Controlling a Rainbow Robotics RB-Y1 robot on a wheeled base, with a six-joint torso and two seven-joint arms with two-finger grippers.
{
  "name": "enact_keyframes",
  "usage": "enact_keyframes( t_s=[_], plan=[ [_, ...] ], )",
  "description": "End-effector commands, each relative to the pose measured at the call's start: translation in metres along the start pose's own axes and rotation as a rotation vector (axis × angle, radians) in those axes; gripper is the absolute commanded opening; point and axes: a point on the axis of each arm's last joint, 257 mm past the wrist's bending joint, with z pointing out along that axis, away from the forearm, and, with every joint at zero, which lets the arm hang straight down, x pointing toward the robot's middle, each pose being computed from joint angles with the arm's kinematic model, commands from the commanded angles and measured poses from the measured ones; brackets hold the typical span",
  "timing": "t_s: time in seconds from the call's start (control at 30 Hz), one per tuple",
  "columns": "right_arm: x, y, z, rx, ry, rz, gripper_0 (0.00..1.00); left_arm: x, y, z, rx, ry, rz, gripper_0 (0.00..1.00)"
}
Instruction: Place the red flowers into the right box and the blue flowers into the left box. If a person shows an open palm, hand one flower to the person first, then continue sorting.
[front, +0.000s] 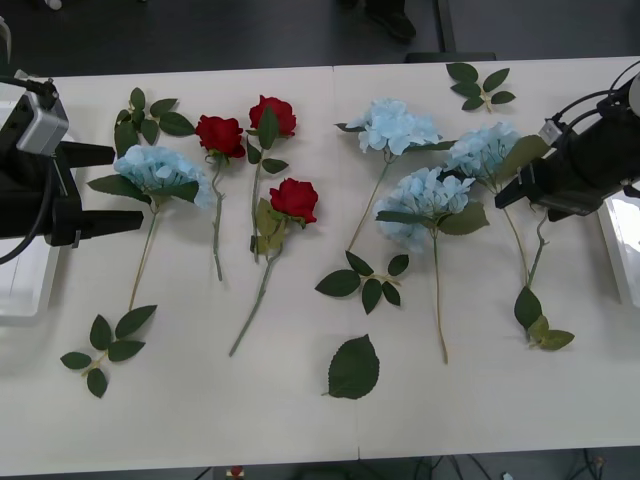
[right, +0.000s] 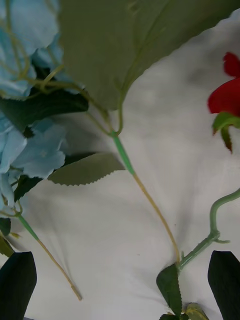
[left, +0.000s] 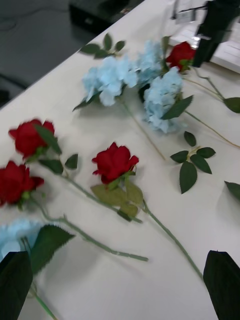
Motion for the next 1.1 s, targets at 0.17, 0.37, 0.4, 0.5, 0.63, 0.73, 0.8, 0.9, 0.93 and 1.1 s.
enact_keyframes(
  t_s=[0.17,0.37,0.4,0.5,0.63,0.73,0.8,0.9,0.93,1.1],
  plan=[
    [-0.041,-0.001,-0.035,0.023,-0.058,-0.115,1.0,0.046,0.046,0.012,-0.152,0.149,-0.283,1.0],
    [-0.045,-0.036,-0.028,0.109,-0.071,-0.154,1.0,0.075,0.073,0.028,-0.241,0.203,-0.397,1.0],
    [-0.042,-0.041,-0.023,0.119,-0.062,-0.151,1.0,0.082,0.076,0.032,-0.253,0.213,-0.422,1.0],
    [-0.038,-0.044,-0.015,0.14,-0.051,-0.155,1.0,0.096,0.083,0.041,-0.282,0.238,-0.437,1.0],
    [-0.035,-0.036,0.003,0.136,-0.045,-0.152,1.0,0.115,0.096,0.051,-0.317,0.262,-0.479,1.0],
    [-0.034,-0.031,0.021,0.139,-0.047,-0.155,1.0,0.126,0.1,0.062,-0.32,0.273,-0.518,1.0],
    [-0.036,-0.028,0.029,0.15,-0.053,-0.166,1.0,0.131,0.101,0.066,-0.322,0.279,-0.538,1.0],
    [-0.034,-0.025,0.036,0.15,-0.05,-0.16,1.0,0.135,0.106,0.071,-0.329,0.282,-0.569,1.0],
    [-0.033,-0.025,0.037,0.152,-0.048,-0.16,1.0,0.136,0.107,0.073,-0.329,0.284,-0.575,1.0],
    [-0.031,-0.027,0.041,0.156,-0.045,-0.149,1.0,0.14,0.116,0.083,-0.362,0.326,-0.566,1.0]
  ],
)
